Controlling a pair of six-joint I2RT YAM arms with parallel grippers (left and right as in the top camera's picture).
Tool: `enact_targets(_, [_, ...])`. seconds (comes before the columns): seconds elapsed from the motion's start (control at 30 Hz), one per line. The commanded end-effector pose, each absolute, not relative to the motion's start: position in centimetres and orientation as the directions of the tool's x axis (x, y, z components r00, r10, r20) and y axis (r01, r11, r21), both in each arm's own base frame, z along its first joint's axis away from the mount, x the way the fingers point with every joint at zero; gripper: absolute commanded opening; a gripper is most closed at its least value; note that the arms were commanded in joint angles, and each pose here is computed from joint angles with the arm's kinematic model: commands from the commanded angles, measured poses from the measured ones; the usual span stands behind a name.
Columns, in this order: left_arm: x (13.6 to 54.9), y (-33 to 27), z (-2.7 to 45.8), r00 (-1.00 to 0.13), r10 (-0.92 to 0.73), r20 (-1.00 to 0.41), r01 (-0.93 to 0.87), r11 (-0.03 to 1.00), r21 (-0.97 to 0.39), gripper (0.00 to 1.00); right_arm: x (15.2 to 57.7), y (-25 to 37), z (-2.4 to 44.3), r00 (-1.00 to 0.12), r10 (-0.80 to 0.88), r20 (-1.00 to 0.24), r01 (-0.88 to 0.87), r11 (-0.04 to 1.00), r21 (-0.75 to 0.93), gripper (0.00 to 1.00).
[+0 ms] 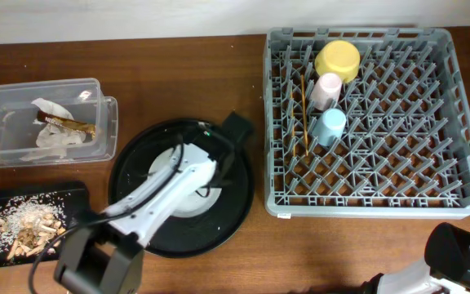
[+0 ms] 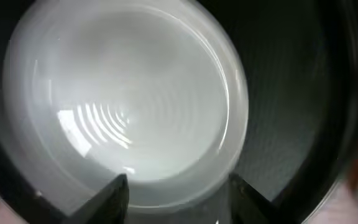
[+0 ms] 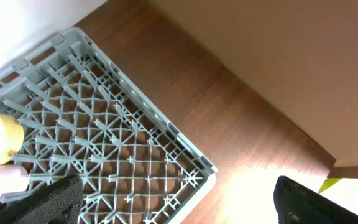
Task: Sort waste into correct bins and load items into the dishwasher rack
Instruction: 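Set the emptied white plate back on the black round tray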
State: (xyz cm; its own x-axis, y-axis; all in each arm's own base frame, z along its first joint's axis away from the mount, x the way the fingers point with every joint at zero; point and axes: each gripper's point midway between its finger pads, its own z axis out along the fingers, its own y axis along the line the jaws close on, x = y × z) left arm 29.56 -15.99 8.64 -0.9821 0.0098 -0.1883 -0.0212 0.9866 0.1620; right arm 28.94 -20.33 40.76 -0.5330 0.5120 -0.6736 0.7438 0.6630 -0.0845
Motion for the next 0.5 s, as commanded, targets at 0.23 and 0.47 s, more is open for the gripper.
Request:
enact_targets(0.23, [27.1, 7.9, 27.2, -0.622, -0.674, -0.399, -0.721, 0.692, -0.045, 0.99, 28.7, -20.6, 40.8, -0.53, 0.515, -0.674, 0.752, 0.653, -0.093, 0.98])
enact_targets(0.47, [22.8, 13.5, 26.9, -0.418, -0.851, -0.318, -0.88, 0.466, -0.088, 0.99, 31.9, -20.0, 42.5, -0.428, 0.52, -0.739, 0.721, 0.689, 0.068, 0.98])
